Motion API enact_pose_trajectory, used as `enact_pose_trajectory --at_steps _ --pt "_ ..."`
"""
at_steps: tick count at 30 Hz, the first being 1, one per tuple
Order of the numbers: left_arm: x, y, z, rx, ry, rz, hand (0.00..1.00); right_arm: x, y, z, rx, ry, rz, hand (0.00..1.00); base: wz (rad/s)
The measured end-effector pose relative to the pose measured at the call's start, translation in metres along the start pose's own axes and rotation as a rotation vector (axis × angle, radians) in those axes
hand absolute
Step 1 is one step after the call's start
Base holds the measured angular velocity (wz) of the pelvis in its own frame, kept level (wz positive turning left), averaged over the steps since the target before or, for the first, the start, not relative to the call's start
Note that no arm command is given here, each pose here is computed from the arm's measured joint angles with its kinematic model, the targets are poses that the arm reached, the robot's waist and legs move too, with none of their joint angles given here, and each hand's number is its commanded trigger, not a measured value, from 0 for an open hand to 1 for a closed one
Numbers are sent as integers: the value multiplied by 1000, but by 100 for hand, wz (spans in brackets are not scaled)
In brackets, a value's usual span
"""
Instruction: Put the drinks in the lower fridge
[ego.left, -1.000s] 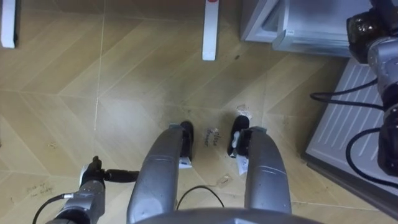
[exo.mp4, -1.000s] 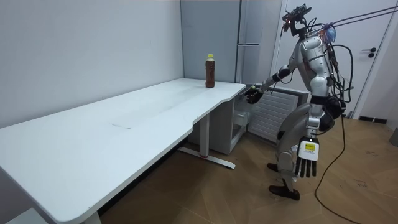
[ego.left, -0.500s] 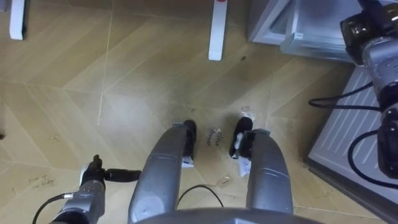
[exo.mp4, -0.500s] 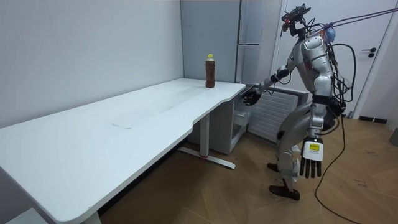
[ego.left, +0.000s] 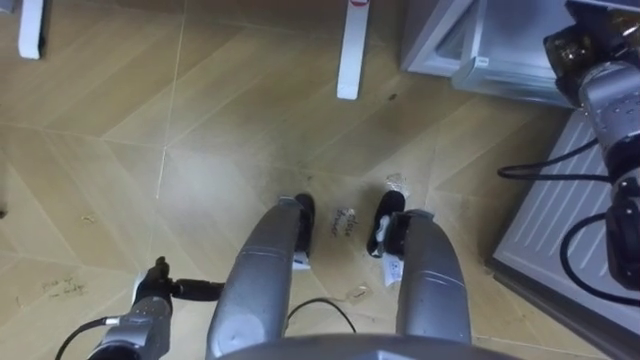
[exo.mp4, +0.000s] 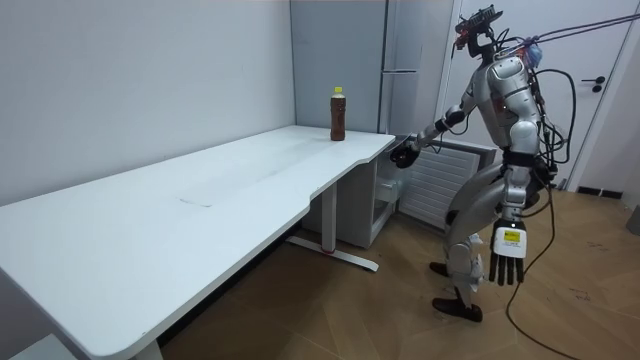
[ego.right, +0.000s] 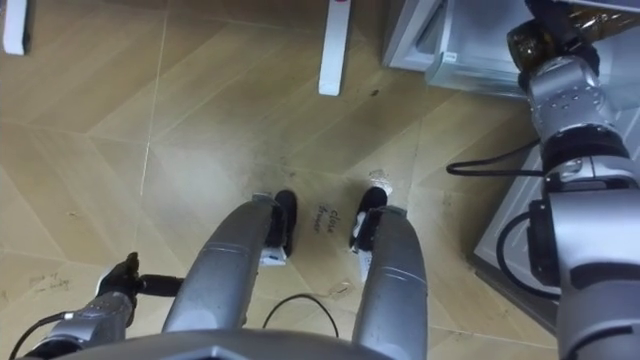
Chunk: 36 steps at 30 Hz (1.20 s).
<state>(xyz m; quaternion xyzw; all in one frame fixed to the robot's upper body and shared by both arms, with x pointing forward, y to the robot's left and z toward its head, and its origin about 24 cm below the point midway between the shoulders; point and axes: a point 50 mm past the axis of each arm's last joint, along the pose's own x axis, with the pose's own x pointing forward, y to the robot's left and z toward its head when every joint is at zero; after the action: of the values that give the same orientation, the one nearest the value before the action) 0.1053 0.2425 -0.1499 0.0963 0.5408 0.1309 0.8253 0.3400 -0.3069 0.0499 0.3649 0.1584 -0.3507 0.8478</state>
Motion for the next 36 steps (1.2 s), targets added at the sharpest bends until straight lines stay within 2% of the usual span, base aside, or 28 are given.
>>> enact_pose_trajectory --at_steps 13,14,36 --pt "0 -2 -2 -2 6 -41 0 0 -2 1 -17 -9 -51 100 0" --pt "0 -2 -2 -2 8 -41 0 0 -2 1 -18 -9 -59 0 0" --pt "-1 -3 -2 13 4 -14 0 -3 3 1 87 26 -78 0 5"
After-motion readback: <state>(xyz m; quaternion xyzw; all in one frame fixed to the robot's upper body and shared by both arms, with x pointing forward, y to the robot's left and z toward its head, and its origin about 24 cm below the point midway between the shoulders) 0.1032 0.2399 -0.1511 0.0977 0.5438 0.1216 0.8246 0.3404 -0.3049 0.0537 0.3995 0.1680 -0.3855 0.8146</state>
